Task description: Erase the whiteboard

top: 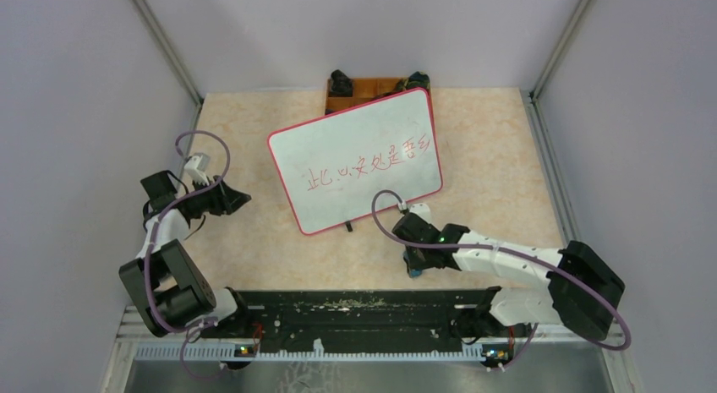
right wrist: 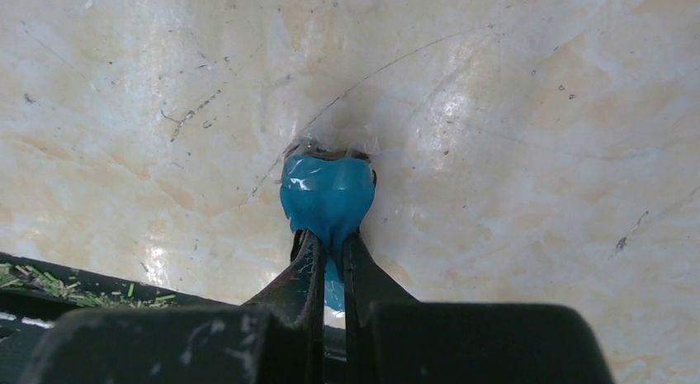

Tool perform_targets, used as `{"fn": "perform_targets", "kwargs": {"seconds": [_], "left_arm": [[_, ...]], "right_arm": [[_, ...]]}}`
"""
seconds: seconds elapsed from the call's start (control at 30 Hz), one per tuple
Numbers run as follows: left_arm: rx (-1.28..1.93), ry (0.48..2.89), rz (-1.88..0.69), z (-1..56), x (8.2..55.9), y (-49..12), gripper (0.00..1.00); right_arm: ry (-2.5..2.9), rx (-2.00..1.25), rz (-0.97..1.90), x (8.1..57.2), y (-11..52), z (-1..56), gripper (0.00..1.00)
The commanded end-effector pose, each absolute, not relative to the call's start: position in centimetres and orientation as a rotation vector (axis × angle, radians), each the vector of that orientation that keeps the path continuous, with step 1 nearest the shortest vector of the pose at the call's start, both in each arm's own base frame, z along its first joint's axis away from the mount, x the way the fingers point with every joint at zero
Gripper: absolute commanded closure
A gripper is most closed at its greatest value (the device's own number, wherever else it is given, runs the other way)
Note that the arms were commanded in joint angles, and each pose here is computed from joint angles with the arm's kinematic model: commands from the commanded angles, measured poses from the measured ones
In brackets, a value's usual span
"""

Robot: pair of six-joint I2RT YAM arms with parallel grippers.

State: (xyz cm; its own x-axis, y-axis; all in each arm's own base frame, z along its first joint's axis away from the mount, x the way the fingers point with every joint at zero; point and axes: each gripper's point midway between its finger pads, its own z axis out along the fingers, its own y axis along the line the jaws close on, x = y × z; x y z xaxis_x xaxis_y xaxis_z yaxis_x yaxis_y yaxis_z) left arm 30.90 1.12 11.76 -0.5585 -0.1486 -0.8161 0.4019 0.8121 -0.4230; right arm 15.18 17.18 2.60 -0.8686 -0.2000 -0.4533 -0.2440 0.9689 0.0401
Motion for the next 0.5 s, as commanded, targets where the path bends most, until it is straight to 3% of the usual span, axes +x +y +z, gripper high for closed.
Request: {"fn": "perform_targets", "kwargs": {"seconds": [0.0,0.17,0.47], "left_arm": [[0.233,2.02,-0.736,12.4,31.2,0.9,0.41],[0.241,2.019,-0.751,12.2,31.0,0.6,0.42],[0.3,1.961,-0.767,13.7,31.0,0.0,0.41]], "right_arm": [[2.559,-0.276,0.288,16.5,19.3,5.0,1.0],[2.346,-0.18,0.363,19.0,19.4,12.2,1.0],[2.103,-0.05,0.218,23.7,15.9,21.7,1.0]]}}
